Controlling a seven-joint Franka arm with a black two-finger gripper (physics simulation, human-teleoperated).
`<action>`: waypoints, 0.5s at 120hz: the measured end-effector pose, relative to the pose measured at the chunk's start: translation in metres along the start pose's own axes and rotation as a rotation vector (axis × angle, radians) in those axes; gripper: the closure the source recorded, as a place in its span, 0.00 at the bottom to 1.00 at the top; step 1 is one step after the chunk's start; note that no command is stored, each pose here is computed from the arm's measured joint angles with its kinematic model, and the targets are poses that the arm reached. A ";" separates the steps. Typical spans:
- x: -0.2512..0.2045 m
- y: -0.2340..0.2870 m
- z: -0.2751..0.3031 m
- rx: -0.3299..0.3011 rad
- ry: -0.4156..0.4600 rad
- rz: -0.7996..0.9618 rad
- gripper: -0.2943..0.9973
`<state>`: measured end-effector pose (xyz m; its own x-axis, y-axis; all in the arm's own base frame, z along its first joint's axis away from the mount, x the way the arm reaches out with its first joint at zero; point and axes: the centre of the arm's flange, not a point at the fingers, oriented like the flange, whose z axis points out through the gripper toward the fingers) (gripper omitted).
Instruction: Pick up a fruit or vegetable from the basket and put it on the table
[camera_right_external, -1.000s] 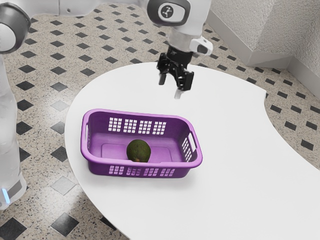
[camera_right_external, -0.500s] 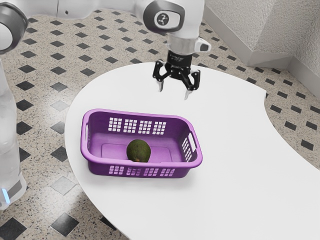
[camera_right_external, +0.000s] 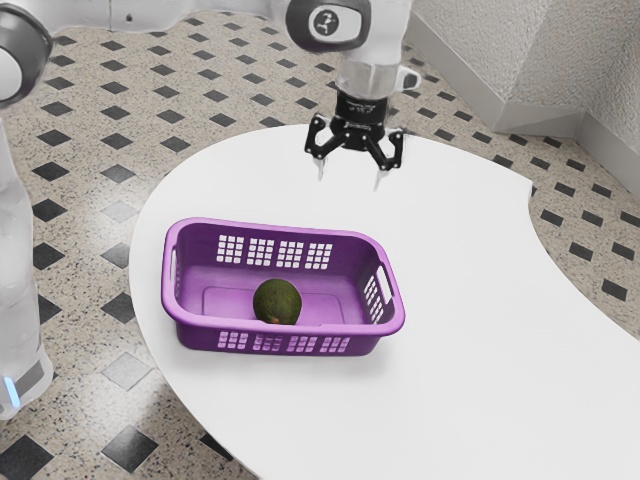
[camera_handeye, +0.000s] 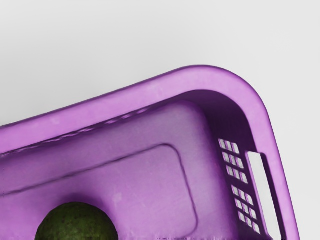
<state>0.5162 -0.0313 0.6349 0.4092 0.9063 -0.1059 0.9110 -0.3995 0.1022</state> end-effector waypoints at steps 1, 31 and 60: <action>-0.001 -0.001 0.001 0.003 -0.001 -0.004 0.23; -0.071 0.001 0.018 0.125 0.014 0.088 0.23; -0.040 -0.017 0.005 0.184 0.087 0.538 0.23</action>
<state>0.4846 -0.0613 0.6320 0.8190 0.5738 -0.0046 0.5727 -0.8179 -0.0556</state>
